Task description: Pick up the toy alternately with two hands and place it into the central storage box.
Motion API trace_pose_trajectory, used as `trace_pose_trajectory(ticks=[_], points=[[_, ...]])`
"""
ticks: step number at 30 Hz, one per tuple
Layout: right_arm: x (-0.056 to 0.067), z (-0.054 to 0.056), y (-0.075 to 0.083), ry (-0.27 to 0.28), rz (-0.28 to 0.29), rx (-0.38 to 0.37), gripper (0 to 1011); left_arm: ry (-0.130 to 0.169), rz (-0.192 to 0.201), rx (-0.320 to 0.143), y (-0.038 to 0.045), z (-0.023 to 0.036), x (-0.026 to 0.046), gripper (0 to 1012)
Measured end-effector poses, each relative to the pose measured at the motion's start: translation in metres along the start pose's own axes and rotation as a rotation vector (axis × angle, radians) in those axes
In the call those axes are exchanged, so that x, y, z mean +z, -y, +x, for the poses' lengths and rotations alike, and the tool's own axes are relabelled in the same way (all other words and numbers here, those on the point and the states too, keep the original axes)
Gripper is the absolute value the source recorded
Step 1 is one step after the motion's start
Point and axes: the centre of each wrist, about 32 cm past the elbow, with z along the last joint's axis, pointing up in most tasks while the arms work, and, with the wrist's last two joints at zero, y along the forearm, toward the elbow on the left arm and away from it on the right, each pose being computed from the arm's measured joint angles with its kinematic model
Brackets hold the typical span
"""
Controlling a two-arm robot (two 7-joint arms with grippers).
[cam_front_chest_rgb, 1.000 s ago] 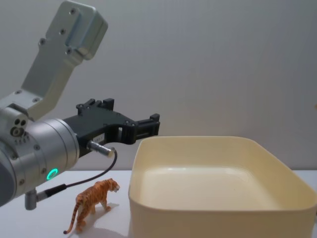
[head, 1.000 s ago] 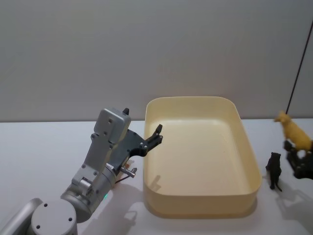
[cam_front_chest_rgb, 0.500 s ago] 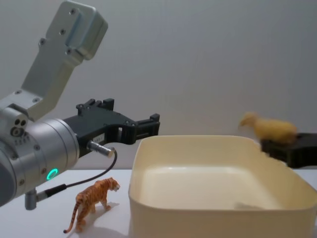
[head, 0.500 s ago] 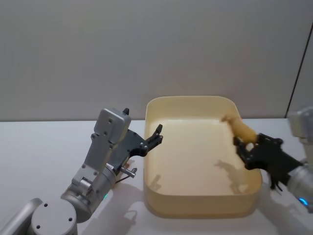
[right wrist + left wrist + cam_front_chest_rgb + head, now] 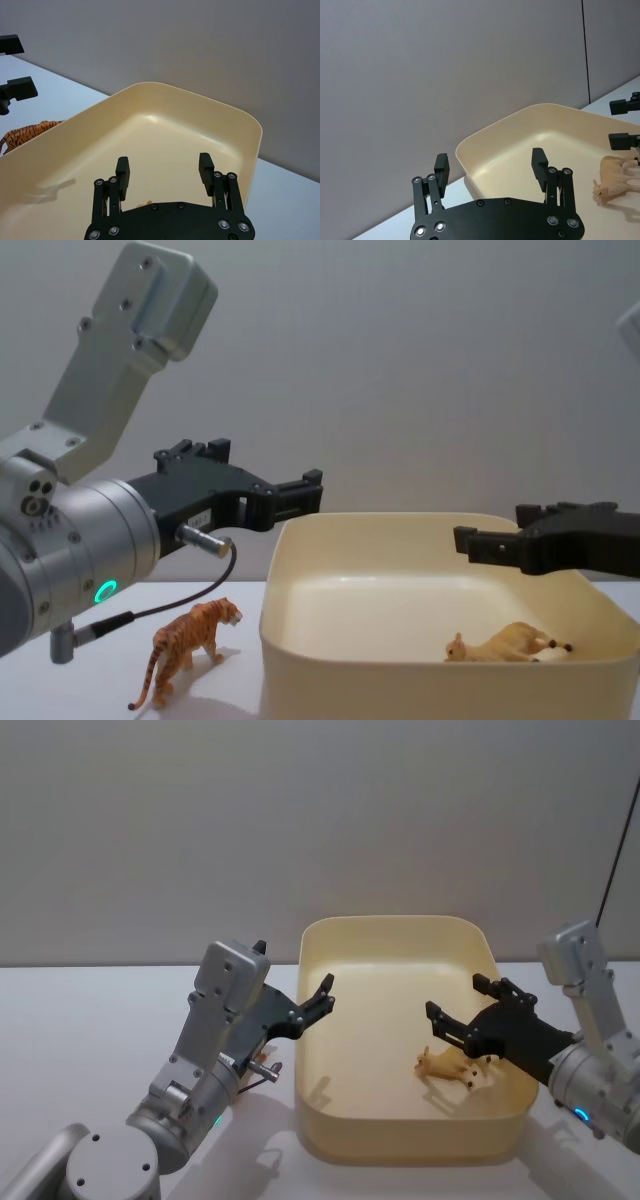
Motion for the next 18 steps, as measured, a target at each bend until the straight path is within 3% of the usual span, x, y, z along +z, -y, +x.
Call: trace_pose_trajectory(ticks=[8, 18], points=[[-0.001, 0.009, 0.014, -0.005, 0.006, -0.033, 999, 0.0, 0.0, 0.0, 0.0, 0.0, 0.0, 1001], [-0.005, 0.027, 0.054, -0.029, 0.018, -0.122, 1001, 0.0, 0.0, 0.0, 0.0, 0.0, 0.0, 1001]])
